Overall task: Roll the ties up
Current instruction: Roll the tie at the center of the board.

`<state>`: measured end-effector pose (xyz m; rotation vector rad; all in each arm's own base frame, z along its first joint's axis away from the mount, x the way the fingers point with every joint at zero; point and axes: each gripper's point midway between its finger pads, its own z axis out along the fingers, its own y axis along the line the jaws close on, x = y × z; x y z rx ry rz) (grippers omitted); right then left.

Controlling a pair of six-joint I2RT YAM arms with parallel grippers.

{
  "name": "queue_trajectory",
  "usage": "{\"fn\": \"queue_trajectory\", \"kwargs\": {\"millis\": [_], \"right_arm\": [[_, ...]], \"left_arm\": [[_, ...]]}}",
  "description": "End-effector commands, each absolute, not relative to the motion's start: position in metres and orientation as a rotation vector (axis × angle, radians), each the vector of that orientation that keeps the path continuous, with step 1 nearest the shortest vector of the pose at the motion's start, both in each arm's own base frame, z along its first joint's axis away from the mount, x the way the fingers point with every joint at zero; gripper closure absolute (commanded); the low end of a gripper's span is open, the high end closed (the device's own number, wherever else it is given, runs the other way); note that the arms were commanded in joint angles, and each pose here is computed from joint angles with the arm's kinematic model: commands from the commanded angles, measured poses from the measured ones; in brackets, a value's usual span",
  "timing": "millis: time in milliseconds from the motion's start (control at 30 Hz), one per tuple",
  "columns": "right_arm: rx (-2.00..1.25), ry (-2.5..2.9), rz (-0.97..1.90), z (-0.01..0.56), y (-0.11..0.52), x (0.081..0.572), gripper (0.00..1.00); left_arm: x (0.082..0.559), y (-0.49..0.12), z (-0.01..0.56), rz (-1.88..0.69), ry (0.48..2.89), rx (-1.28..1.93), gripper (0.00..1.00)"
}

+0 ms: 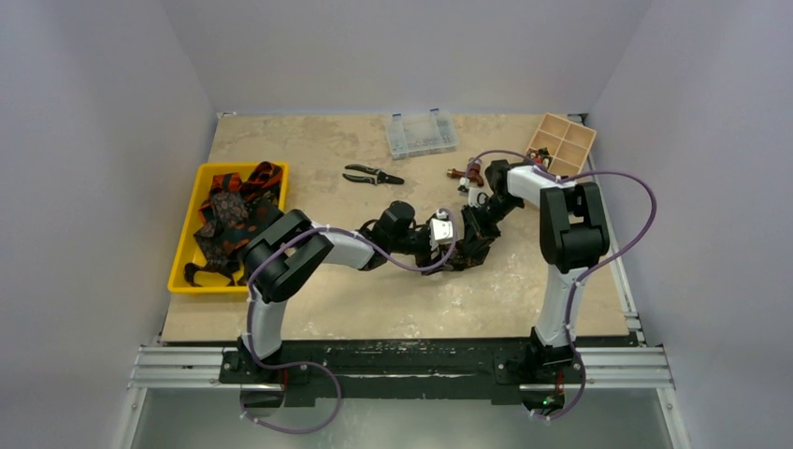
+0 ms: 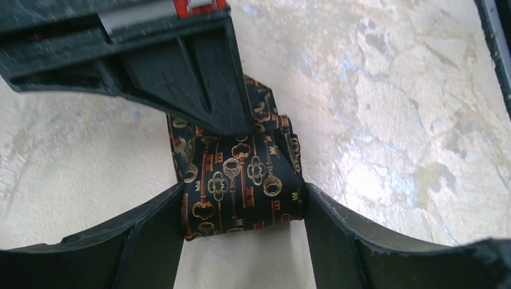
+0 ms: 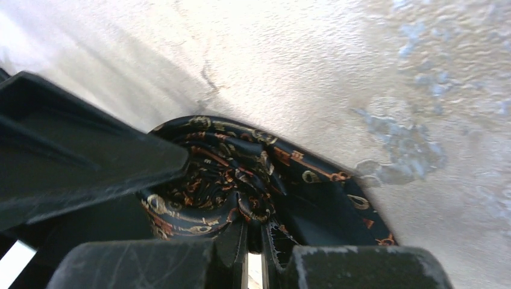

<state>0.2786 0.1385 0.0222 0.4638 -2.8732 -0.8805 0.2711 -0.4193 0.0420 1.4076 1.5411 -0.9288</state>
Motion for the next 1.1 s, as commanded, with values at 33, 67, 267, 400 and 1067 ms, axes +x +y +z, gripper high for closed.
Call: {"fn": "queue_trajectory", "kwargs": {"millis": [33,67,267,400,1067], "right_arm": [[0.512,-3.052,-0.428,-0.026,0.097,0.318,1.0],[0.512,-3.052,-0.41,-0.029,0.097,0.318,1.0],[0.534,-3.04,-0.3,-0.04,0.091,0.315,1.0],[0.534,-3.039,-0.251,-0.043,0.088,0.314,1.0],[0.616,-3.024,-0.079,-0.045,0.094,0.319,1.0]], "left_arm": [[0.275,-0.436,0.055,-1.009,1.416,1.334,0.32],[0.276,-0.438,0.054,-1.017,1.399,1.314,0.32],[0.274,-0.444,0.044,-1.077,1.367,1.26,0.24],[0.278,-0.451,0.044,-1.09,1.367,1.215,0.3],[0.288,-0.479,0.039,-1.096,1.363,1.105,0.4]]}}
